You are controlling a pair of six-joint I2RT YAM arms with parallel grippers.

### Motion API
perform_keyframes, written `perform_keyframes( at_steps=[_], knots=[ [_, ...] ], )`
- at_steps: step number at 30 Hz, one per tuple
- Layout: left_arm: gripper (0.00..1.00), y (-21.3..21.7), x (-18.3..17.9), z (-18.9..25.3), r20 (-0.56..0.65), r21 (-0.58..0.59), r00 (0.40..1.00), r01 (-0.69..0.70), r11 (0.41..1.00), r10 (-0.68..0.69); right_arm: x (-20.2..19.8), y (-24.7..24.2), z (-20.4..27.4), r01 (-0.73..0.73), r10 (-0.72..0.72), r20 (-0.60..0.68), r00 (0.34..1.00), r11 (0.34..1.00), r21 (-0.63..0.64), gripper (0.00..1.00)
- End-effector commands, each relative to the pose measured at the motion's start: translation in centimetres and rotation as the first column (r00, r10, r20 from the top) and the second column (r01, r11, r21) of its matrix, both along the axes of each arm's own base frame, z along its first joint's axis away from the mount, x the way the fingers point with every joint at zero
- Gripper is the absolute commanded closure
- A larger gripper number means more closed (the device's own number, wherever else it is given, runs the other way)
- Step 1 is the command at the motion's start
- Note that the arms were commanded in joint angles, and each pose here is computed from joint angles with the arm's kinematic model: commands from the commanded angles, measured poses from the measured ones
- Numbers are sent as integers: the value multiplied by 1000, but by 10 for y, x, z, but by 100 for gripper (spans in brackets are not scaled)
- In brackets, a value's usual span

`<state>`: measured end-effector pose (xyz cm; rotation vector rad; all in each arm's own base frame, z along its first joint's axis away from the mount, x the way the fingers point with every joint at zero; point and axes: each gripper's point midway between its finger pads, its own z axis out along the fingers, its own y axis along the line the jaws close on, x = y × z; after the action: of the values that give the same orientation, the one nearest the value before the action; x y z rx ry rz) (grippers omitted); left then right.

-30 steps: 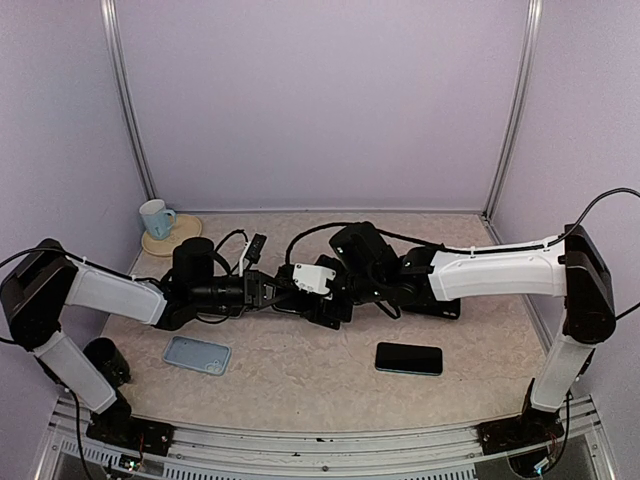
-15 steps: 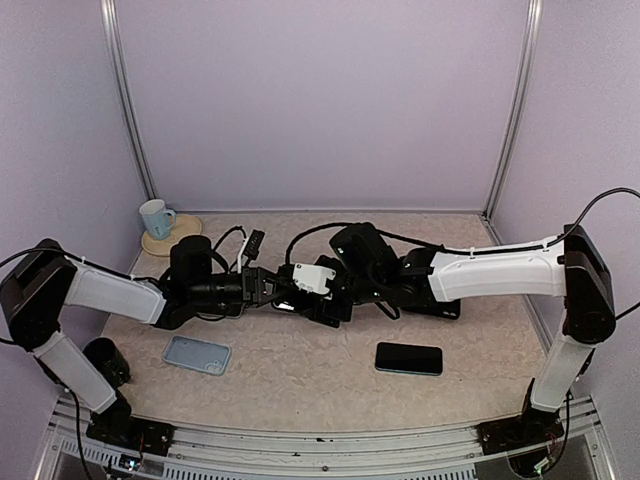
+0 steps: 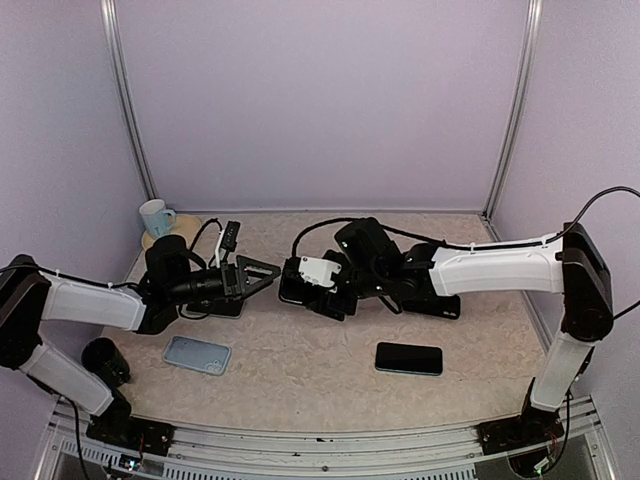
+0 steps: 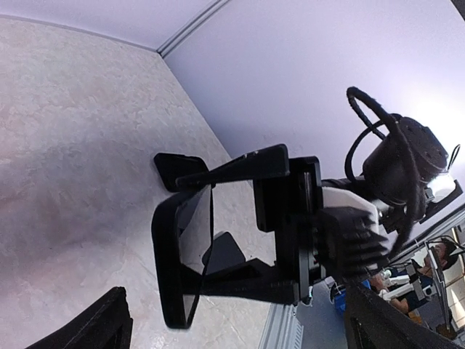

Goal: Put the phone into the phone case
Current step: Pass from the left arm to the right, then place the phone with the phone case at the center of the board.

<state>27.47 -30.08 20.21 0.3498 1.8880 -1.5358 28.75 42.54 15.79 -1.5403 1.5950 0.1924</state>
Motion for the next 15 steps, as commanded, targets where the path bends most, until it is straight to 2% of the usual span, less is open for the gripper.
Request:
perform_keyframes(
  at_steps=[1, 8, 15],
  knots=[
    [1, 22, 7, 3, 31, 1, 996, -88, 996, 87, 34, -7, 16, 31, -32, 39, 999, 999, 14, 25],
    [1, 45, 16, -5, 25, 48, 976, -218, 975, 217, 86, -22, 18, 62, -58, 69, 996, 997, -45, 25],
    [1, 51, 8, -10, 7, 32, 975, -223, 974, 223, 148, -37, 7, 106, -95, 99, 990, 988, -111, 26]
  ],
)
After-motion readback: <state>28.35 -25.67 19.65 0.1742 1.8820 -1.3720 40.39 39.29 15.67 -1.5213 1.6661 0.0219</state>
